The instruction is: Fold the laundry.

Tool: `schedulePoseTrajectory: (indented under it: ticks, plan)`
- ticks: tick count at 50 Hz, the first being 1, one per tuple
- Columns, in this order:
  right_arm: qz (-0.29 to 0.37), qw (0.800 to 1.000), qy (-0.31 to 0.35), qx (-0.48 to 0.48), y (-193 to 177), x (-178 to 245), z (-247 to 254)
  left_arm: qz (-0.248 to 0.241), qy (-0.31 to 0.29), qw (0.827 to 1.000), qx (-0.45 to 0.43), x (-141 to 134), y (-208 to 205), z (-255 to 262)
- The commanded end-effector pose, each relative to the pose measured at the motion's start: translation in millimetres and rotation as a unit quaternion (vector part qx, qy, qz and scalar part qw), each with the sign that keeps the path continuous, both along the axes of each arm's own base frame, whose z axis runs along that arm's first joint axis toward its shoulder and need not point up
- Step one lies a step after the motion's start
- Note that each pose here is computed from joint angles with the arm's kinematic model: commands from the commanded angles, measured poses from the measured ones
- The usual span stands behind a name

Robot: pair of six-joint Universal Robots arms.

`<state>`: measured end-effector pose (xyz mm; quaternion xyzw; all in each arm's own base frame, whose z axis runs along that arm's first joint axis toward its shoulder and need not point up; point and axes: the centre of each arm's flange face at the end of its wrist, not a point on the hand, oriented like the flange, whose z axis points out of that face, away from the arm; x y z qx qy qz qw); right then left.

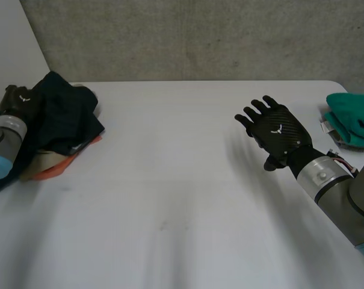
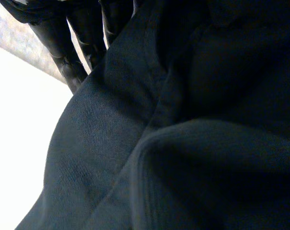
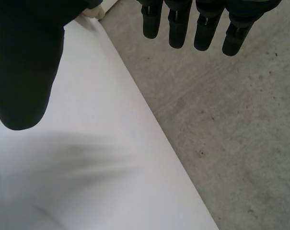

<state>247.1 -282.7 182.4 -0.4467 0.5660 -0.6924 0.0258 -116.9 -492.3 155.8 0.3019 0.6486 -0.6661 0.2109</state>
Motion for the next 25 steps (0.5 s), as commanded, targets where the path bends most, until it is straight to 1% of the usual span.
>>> schedulePoseTrajectory:
  ticks: [1,4,5,7,8,10,11,12,13,15,16,17,19,20,21,22,24,25]
  plan:
    - [-0.029,1.0,0.004,-0.005,-11.6,-16.9,1.5,-0.069,0.068,0.992,-0.077,-64.8,47.3,101.2]
    - [-0.034,0.999,0.003,-0.009,-14.0,-19.2,3.9,-0.105,0.124,0.982,-0.092,-88.9,75.5,134.9]
    - [-0.035,0.999,0.002,-0.011,-14.3,-19.3,5.3,-0.134,0.17,0.972,-0.091,-106.3,96.8,152.0]
    - [-0.04,0.999,0.001,-0.018,-14.3,-20.1,9.9,-0.17,0.22,0.957,-0.087,-125.6,120.8,168.9]
    - [-0.043,0.999,0.0,-0.02,-14.3,-20.7,11.8,-0.203,0.265,0.94,-0.073,-143.2,143.3,177.7]
    - [-0.055,0.998,-0.004,-0.022,-14.9,-23.0,15.4,-0.233,0.302,0.923,-0.051,-160.0,165.0,180.1]
    - [-0.065,0.998,-0.005,-0.021,-15.2,-24.6,16.5,-0.254,0.331,0.908,-0.027,-172.9,181.2,176.5]
    - [-0.071,0.997,-0.006,-0.02,-15.4,-25.6,17.3,-0.263,0.341,0.903,-0.012,-179.8,188.3,171.6]
    - [-0.075,0.997,-0.006,-0.021,-15.8,-26.3,18.4,-0.276,0.353,0.894,0.017,-194.1,200.7,158.3]
    - [-0.09,0.996,-0.006,-0.019,-16.6,-28.7,19.2,-0.293,0.352,0.888,0.046,-212.5,213.2,141.8]
    - [-0.095,0.995,-0.006,-0.018,-17.1,-29.5,19.4,-0.311,0.345,0.882,0.074,-233.4,224.5,120.5]
    - [-0.101,0.995,-0.006,-0.018,-17.9,-30.8,19.5,-0.321,0.341,0.88,0.086,-244.6,229.6,108.6]
    - [-0.115,0.993,-0.005,-0.017,-19.9,-33.4,20.6,-0.334,0.328,0.877,0.109,-264.2,234.8,82.8]
    - [-0.12,0.993,-0.005,-0.015,-20.3,-34.5,20.3,-0.339,0.314,0.877,0.131,-278.8,236.0,56.3]
    - [-0.131,0.991,-0.004,-0.013,-22.2,-37.8,20.5,-0.337,0.306,0.879,0.142,-283.7,235.4,43.5]
    - [-0.137,0.99,-0.004,-0.013,-23.7,-39.8,21.0,-0.335,0.282,0.882,0.172,-291.0,239.5,18.2]
    - [-0.15,0.989,-0.002,-0.008,-25.7,-44.5,20.4,-0.332,0.258,0.886,0.194,-293.5,245.7,6.5]
    - [-0.154,0.988,-0.002,-0.006,-26.6,-46.2,20.4,-0.331,0.236,0.891,0.201,-293.9,253.9,8.5]
